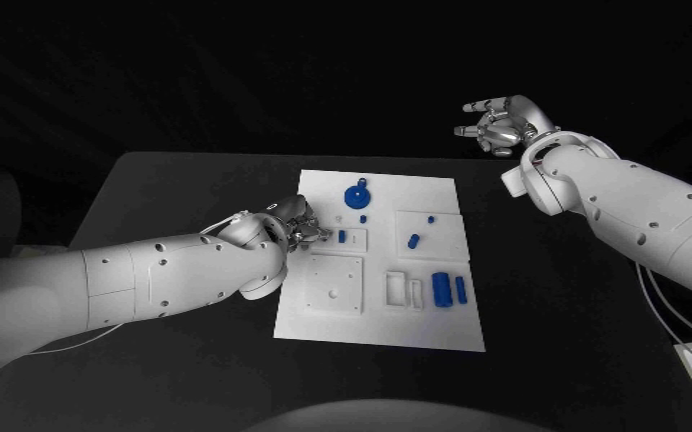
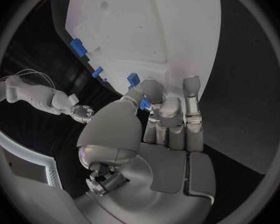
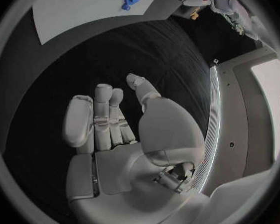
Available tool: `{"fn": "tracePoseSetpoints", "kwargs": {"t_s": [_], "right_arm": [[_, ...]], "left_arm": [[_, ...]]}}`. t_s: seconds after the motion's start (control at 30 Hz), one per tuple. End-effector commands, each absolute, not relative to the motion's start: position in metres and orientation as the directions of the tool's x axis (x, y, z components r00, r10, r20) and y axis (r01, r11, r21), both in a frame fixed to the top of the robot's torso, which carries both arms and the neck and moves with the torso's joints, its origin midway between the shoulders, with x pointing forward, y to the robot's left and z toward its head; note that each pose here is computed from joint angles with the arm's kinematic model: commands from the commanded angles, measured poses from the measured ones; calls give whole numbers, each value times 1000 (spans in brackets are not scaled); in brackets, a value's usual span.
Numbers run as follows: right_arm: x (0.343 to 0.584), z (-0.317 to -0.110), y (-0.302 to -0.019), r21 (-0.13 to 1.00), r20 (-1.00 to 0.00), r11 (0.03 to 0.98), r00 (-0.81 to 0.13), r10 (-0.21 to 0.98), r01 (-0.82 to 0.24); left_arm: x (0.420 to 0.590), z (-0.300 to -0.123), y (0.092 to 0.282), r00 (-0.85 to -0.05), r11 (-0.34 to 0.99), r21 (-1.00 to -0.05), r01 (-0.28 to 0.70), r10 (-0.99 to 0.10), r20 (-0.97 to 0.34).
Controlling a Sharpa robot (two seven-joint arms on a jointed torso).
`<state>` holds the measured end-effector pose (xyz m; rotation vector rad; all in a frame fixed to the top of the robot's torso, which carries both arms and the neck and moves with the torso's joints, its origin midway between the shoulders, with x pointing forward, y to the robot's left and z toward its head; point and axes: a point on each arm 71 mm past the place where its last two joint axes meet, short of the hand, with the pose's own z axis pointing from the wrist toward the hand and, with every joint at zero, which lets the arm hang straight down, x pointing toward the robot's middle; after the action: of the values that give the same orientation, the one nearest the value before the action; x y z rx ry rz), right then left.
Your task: Assemble the parts on the task board
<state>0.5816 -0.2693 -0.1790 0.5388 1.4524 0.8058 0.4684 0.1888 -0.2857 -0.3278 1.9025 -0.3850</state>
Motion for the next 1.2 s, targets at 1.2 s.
{"fn": "tracePoseSetpoints", "kwargs": {"t_s": [1.2], "right_arm": [[581,-180,-267,752,-656,640,-79,751,-161]], "left_arm": [[465,-302,199,-470,940,-328,-92,-331,-818]]}}
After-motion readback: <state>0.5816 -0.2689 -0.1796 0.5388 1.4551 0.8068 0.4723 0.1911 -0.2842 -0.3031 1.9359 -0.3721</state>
